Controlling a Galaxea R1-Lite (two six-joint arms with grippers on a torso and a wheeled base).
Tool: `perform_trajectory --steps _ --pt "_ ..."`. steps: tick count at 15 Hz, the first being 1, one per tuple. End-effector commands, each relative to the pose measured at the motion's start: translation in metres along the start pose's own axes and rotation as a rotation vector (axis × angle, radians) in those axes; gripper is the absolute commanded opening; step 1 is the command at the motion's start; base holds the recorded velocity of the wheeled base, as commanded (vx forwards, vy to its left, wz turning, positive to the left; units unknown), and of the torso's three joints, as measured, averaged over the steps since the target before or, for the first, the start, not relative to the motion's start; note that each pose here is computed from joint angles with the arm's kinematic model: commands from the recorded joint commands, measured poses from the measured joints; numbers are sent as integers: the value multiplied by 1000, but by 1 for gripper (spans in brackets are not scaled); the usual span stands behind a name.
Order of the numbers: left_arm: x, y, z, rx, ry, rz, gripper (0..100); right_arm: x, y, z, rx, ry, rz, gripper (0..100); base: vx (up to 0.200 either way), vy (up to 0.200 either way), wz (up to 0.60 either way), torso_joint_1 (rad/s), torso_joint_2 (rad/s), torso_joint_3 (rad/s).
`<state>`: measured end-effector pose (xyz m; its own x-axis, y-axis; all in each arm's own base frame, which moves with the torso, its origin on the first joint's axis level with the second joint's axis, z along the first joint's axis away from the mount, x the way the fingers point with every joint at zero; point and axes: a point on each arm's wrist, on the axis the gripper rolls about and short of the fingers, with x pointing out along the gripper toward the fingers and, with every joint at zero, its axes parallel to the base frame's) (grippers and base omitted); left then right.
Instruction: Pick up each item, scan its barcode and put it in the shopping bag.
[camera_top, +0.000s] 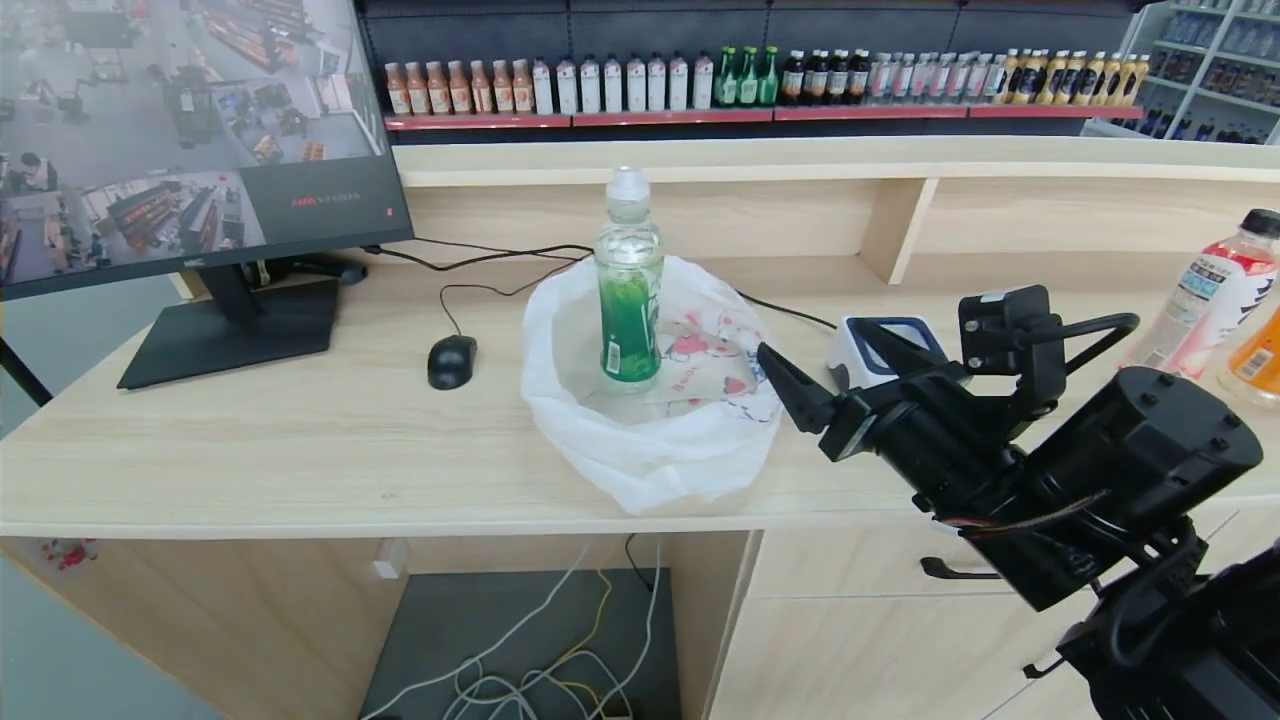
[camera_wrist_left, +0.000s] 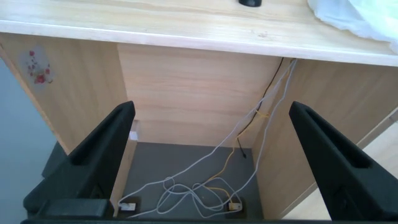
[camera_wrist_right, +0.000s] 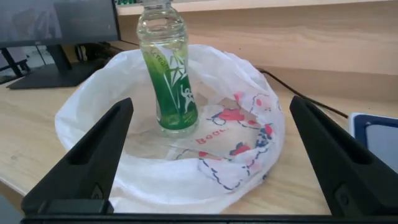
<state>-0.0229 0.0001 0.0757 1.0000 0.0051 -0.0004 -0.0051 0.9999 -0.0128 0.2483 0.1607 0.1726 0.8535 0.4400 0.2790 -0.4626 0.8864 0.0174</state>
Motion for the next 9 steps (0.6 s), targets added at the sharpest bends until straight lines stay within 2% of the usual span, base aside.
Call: perform_trajectory --steps 1,9 --pt "0 0 0 -3 0 1 100 -7 -4 2 -4 5 -10 100 0 -200 0 7 2 2" --pt "0 0 0 -4 1 1 100 -7 0 -1 -3 16 5 100 0 -200 0 2 0 2"
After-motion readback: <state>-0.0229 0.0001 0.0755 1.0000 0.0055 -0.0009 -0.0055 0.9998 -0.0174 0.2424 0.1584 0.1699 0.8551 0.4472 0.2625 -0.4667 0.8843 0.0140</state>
